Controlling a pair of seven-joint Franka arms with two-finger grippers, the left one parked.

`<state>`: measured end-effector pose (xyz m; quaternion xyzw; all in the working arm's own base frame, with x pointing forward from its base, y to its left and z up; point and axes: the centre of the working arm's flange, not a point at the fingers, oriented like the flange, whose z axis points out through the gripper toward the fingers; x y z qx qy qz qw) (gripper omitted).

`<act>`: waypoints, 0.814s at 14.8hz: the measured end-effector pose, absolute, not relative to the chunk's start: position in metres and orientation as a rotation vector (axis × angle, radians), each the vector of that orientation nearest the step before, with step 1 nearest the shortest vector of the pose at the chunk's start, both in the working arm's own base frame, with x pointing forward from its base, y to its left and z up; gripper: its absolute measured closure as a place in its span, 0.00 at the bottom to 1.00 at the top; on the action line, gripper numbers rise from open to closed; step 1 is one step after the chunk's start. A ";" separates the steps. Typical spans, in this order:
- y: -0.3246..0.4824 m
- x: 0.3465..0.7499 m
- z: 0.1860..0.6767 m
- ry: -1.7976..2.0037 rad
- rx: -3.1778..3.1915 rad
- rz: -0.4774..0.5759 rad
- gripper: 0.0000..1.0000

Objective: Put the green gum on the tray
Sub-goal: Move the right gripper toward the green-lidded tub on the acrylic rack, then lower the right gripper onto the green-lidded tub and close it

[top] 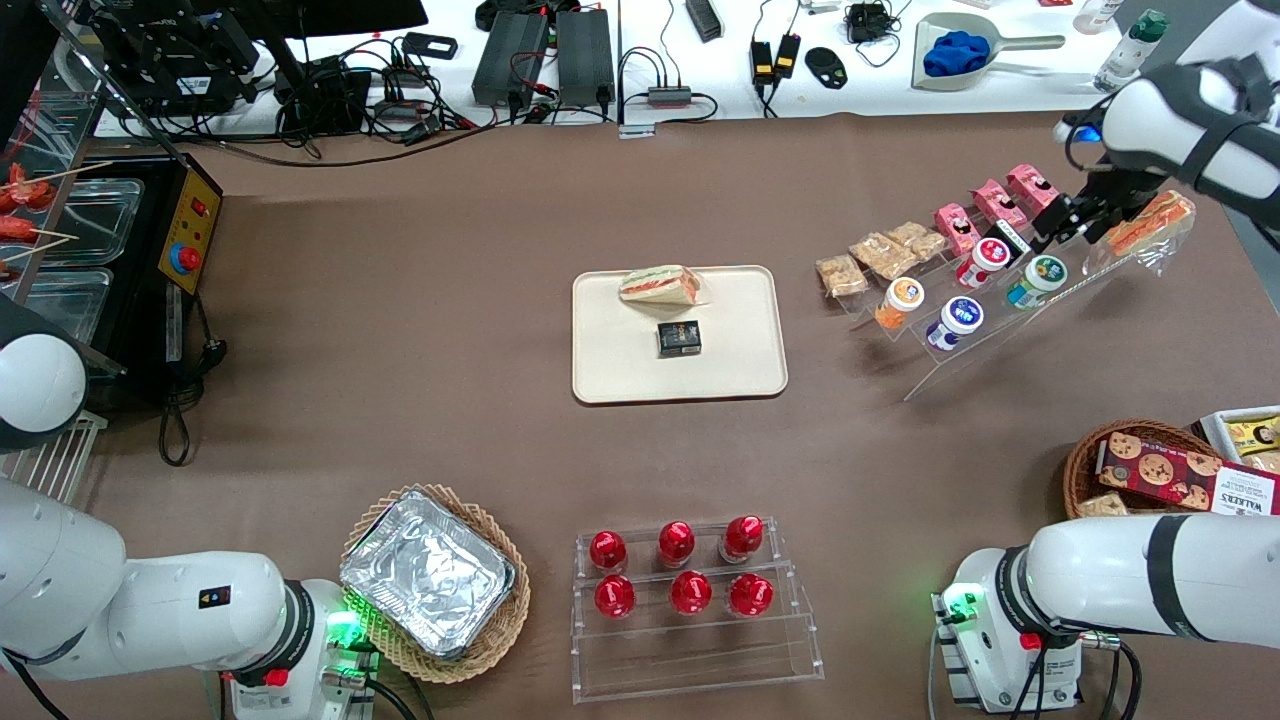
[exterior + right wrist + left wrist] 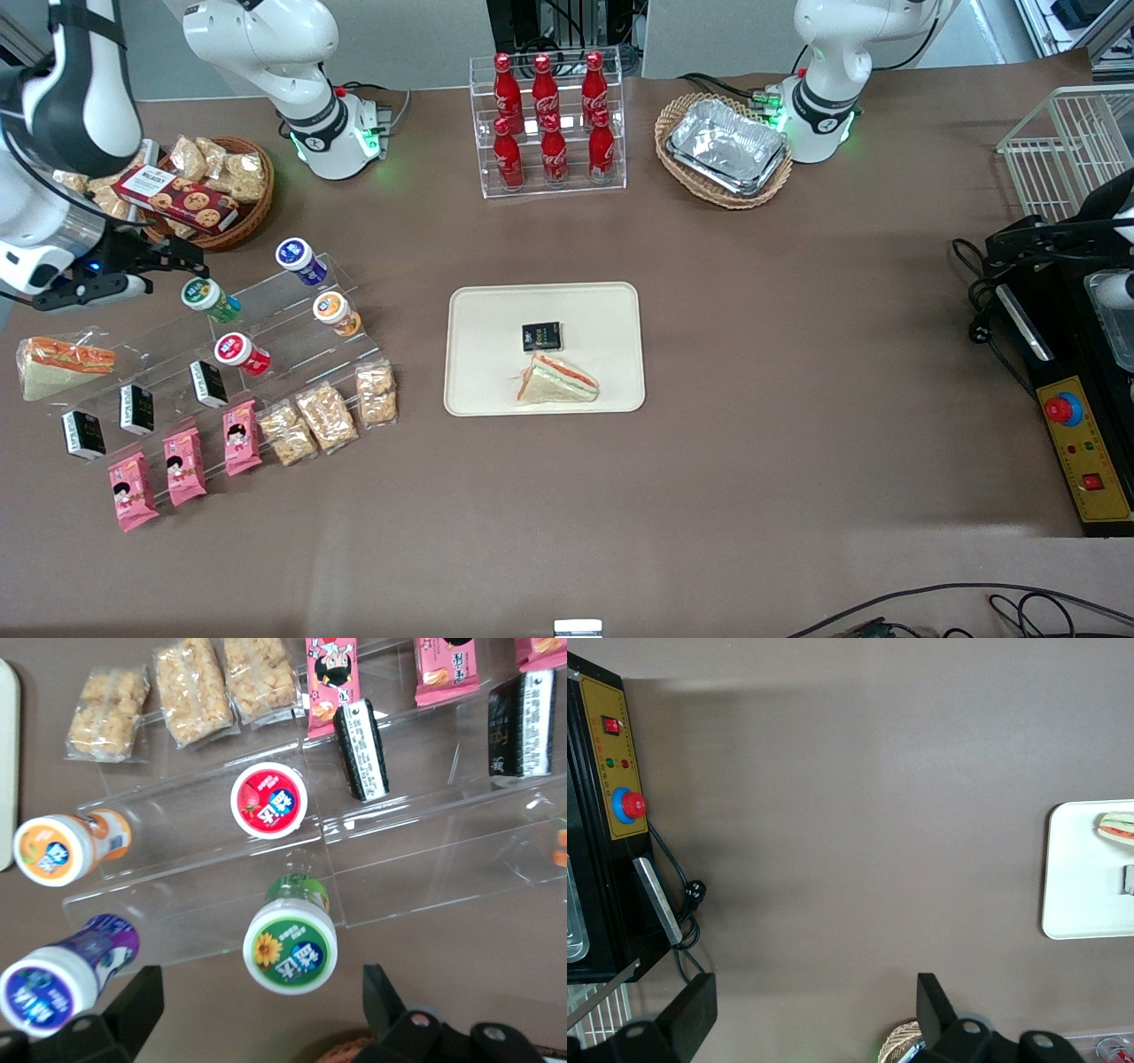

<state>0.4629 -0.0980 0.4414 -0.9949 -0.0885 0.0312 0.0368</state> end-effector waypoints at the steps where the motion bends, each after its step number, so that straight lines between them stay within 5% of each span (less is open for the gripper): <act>1: -0.098 0.461 0.432 -0.280 -3.058 0.086 0.00; 10: -0.104 0.448 0.378 -0.352 -3.085 0.026 0.01; 12: -0.114 0.447 0.370 -0.372 -3.083 0.029 0.19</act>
